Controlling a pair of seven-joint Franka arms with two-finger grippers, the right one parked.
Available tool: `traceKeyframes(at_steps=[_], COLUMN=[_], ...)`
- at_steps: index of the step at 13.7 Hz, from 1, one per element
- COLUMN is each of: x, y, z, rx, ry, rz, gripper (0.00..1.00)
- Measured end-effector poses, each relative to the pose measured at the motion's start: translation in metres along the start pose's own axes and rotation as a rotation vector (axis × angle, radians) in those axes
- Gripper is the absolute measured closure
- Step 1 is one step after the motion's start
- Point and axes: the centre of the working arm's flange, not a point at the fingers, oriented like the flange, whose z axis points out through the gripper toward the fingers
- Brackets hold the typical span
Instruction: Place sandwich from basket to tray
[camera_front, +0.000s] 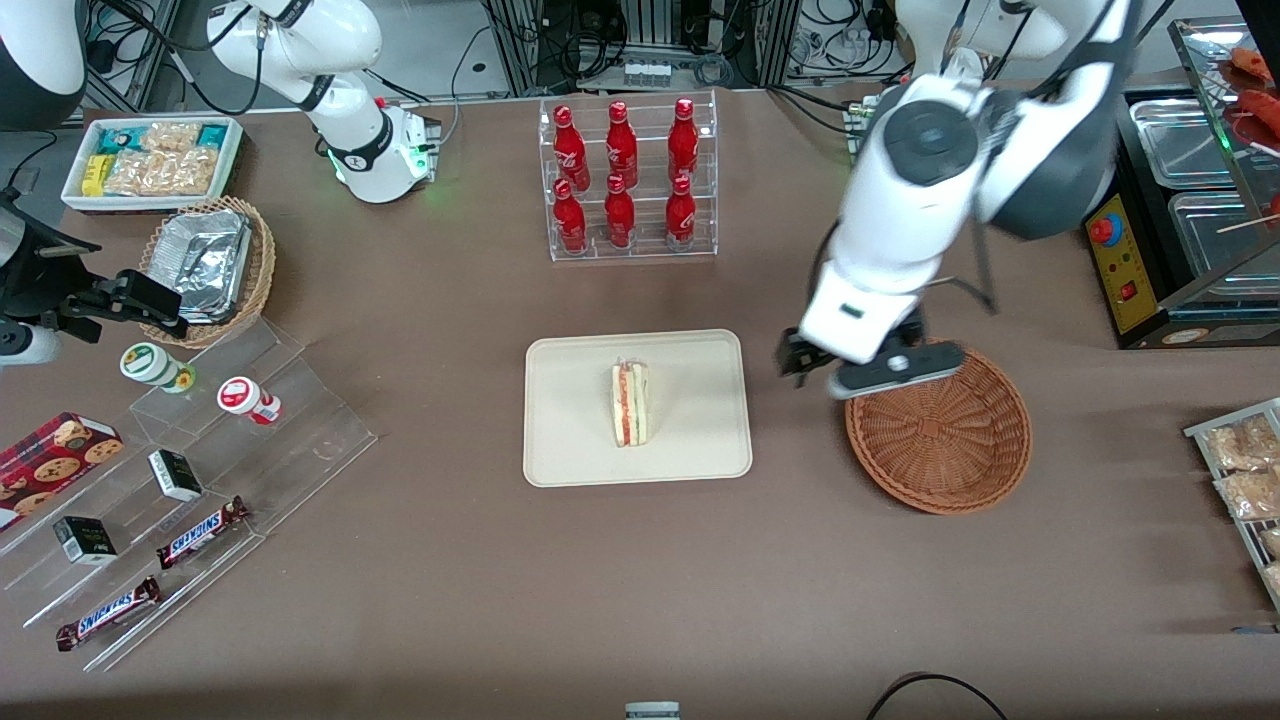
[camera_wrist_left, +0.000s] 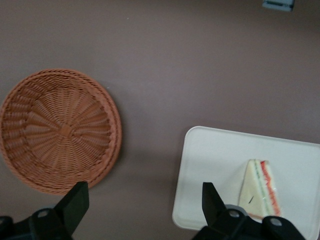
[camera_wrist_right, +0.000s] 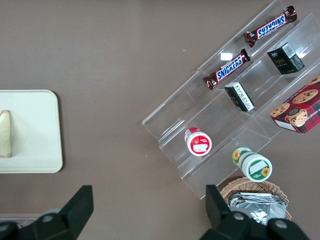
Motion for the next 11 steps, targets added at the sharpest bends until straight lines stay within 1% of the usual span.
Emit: traceKeyframes(at_steps=[2,5,6,9,11], x=[0.005,0.016,0.020,0.028,0.036], y=[-0.043,-0.099,-0.118,-0.172,-0.204], z=[-0.014,-0.038,-0.044,-0.061,-0.072], rx=[0.015,0.012,0.010,0.021,0.019], ry=[-0.039,-0.072,-0.079,-0.110,-0.112], rz=[0.035,0.080,0.094,0.110,0.109], gripper=[0.00,0.00,0.00,0.00,0.00])
